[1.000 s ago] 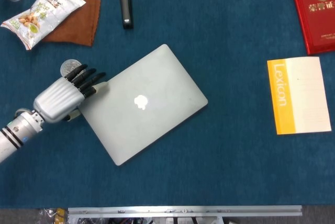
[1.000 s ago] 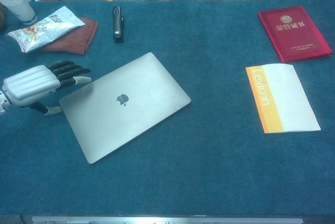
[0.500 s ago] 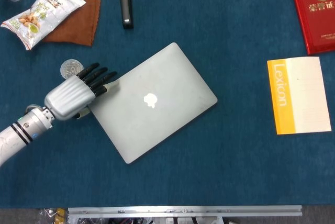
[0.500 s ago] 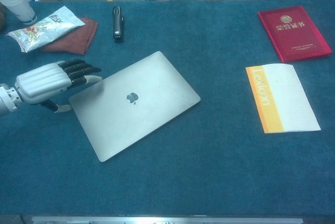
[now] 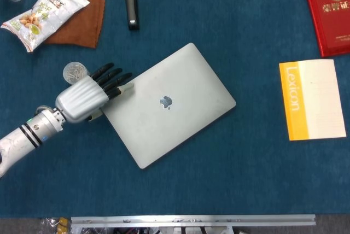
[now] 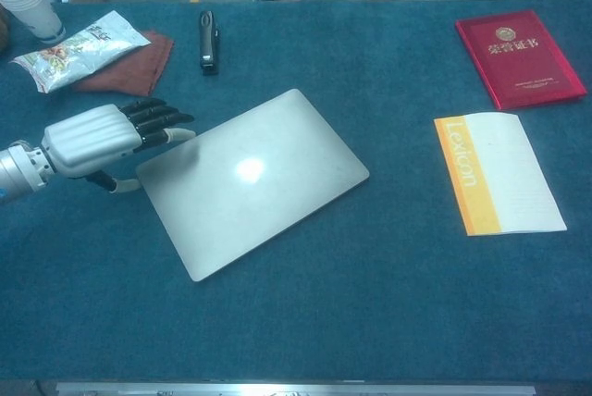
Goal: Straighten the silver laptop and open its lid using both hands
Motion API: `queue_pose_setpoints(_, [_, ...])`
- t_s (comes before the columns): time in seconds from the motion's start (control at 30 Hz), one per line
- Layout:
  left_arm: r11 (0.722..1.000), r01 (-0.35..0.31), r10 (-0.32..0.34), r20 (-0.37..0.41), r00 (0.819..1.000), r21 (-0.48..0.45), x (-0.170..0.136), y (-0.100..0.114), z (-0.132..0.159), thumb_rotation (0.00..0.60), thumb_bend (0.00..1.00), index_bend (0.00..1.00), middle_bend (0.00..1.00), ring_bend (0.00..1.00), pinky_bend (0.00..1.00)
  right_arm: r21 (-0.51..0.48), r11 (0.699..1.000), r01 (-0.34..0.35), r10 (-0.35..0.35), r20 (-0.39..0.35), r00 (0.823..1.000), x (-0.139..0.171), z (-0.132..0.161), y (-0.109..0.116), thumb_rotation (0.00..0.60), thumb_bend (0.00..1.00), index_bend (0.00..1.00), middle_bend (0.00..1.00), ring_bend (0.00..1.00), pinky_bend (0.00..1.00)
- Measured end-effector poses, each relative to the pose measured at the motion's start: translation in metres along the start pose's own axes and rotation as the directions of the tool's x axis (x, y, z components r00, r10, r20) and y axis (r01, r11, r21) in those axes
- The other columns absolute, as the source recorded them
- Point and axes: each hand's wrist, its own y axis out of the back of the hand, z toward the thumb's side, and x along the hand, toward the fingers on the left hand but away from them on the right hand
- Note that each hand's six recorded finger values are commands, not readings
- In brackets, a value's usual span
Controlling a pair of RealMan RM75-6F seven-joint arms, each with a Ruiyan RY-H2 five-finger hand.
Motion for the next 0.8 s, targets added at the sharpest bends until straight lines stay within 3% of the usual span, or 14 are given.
queue_pose_setpoints(0.33, [1.0,-0.001,0.003,-0.08,0.997,0.016,-0.021,0.005,-0.015,0.6,0.24,0.0,0.0,0.0,0.0,-0.005,1.0,-0.028,0.027,-0.061,0.998,-0.006,0.014,-0.007,0.6,0.16,0.0,0.06,0.01,0.1])
queue_pose_setpoints(0.5, [0.999,-0.024,0.027,-0.135,0.991,0.024,-0.038,0.014,-0.024,0.6,0.24,0.0,0.0,0.0,0.0,-0.024,0.997,-0.075,0.072,-0.111,0.991,-0.012,0.028,-0.015,0.6,0.16,0.0,0.06,0.01,0.1])
queue_pose_setpoints(0.8, [0.996,-0.086,0.085,-0.283,0.955,0.01,-0.077,0.04,-0.037,0.6,0.24,0.0,0.0,0.0,0.0,-0.06,0.985,-0.161,0.143,-0.244,0.959,-0.022,0.065,-0.028,0.6,0.16,0.0,0.07,0.01,0.1])
